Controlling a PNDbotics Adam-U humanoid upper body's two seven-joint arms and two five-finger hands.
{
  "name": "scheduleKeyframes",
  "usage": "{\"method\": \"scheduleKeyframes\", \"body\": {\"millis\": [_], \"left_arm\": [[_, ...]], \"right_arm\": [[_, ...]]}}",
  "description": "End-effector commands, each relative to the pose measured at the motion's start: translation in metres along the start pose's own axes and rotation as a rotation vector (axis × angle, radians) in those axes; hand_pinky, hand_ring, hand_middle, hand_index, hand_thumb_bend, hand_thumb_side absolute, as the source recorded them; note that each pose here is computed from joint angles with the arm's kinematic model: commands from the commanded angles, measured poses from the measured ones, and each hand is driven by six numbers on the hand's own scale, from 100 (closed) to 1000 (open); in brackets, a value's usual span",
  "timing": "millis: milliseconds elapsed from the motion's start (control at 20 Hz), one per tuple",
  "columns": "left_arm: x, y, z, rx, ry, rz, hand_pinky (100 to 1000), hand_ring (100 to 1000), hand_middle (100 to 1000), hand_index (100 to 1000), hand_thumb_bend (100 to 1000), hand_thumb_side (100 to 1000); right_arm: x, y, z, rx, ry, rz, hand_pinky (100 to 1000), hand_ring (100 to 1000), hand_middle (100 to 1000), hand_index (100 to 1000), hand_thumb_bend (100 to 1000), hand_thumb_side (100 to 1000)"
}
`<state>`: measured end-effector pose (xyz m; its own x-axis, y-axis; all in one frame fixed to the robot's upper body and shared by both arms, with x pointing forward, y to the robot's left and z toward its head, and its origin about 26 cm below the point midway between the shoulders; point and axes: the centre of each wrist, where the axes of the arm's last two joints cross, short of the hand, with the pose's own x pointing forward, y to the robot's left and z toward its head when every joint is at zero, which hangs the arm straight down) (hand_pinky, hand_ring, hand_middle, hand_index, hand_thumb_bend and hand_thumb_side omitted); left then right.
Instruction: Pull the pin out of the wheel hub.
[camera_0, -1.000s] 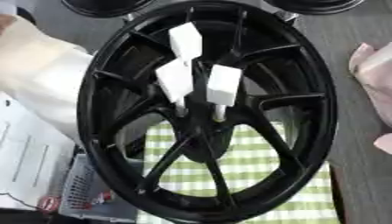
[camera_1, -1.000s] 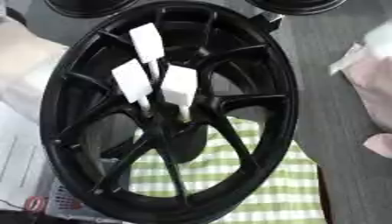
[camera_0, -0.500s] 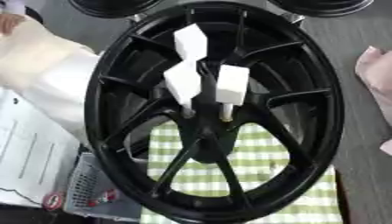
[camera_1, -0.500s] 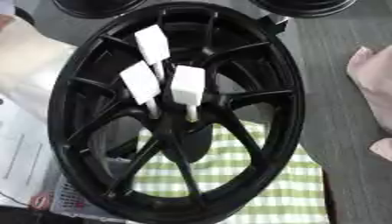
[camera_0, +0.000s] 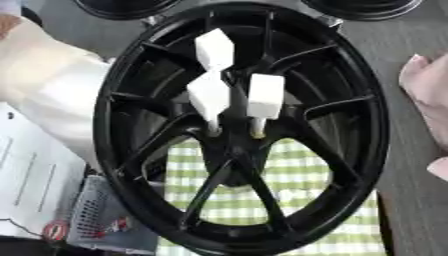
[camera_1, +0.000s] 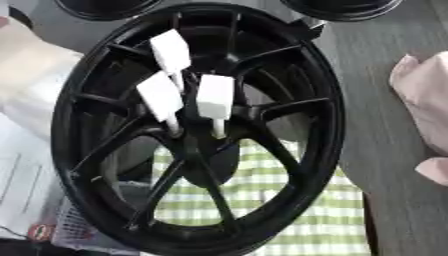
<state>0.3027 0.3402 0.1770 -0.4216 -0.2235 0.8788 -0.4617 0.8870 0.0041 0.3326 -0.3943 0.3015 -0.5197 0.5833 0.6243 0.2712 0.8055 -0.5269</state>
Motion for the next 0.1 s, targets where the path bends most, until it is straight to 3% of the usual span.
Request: {"method": "scheduleKeyframes", "body": {"millis": [50, 100], "left_arm": [[0.0104, 0.0004, -0.0041, -0.014, -0.04, -0.002, 666, 731, 638, 762, 736, 493], [0.0107, -0.0001, -0.0042, -0.015, -0.041, -0.001, 666, 731, 638, 762, 736, 493]], "right_arm": [[0.0144, 0.0067, -0.0065, 0.005, -0.039, -0.074, 914, 713, 652, 726, 430, 330], [0.0142, 0.0106, -0.0075, 0.011, -0.037, -0.101, 915, 712, 650, 724, 430, 330]]}}
